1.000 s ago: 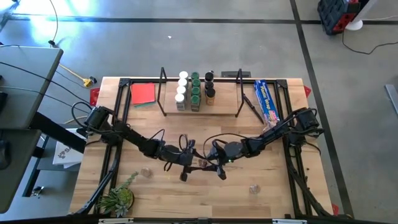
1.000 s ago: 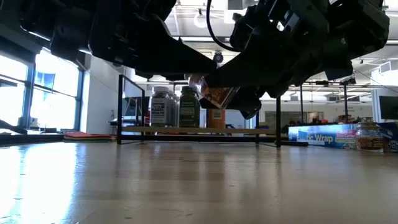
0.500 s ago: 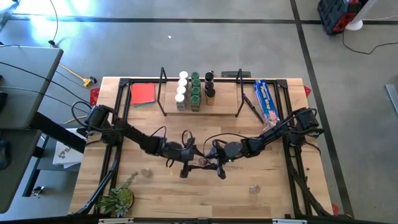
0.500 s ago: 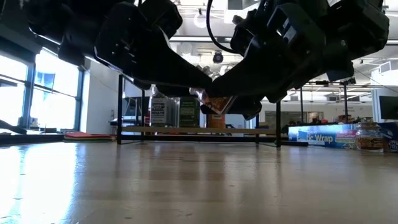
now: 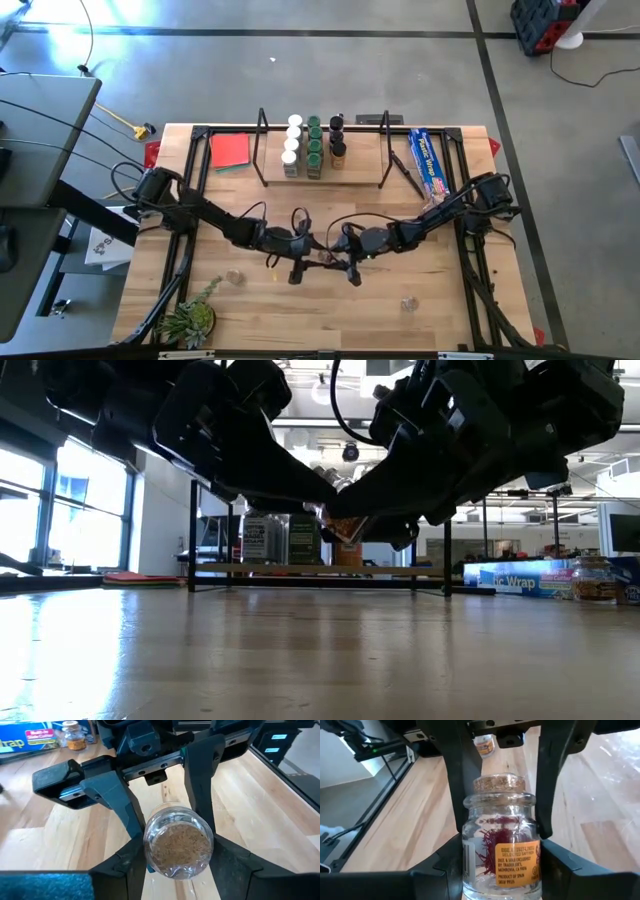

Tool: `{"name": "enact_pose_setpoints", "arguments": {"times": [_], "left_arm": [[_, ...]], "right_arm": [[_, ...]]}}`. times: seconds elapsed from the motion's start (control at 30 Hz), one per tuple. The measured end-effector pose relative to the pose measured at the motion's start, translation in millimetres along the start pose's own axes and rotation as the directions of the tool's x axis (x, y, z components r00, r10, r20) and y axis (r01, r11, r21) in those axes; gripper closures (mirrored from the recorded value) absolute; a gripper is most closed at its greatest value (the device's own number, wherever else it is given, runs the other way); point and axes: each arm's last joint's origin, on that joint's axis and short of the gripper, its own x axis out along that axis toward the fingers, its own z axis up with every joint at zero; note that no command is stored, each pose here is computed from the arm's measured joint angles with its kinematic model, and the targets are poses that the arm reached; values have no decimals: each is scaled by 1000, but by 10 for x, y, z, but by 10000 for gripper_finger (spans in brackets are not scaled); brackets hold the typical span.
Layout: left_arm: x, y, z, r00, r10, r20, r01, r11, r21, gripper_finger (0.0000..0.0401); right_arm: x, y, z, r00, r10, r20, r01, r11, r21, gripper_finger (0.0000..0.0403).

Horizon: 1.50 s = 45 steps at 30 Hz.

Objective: Shelf spices
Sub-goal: Put the top left brown seasoning bottle on the shelf

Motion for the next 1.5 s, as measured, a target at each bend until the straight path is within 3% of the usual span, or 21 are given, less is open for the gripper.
{"name": "enact_pose_setpoints", "arguments": {"times": [0.2, 0.53, 0.7, 1.0, 1.37, 1.5], "left_arm": [[-103, 11, 93, 1000, 22, -12, -22, 1000, -10, 230], [-131, 6, 96, 999, -6, -39, 4, 999, -48, 160], [-131, 12, 88, 999, 10, -46, -14, 995, -95, 147], [-117, -6, 93, 999, 37, -23, -39, 991, -129, 159], [-111, -66, 120, 998, 60, -20, -62, 995, -76, 217], [-111, -67, 121, 998, 66, -19, -67, 996, -62, 219]], "right_arm": [[-1, 4, 35, 1000, -9, 23, 10, 1000, -13, 232], [-3, -7, -13, 999, -30, -13, 30, 1000, -4, 232], [-3, -17, -15, 998, -54, -11, 54, 999, 6, 232], [-3, -15, -12, 998, -55, -6, 55, 998, 7, 232], [-3, -8, -14, 999, -45, -8, 45, 999, 6, 232], [-3, -9, -15, 999, -46, -8, 46, 999, 6, 232]]}}
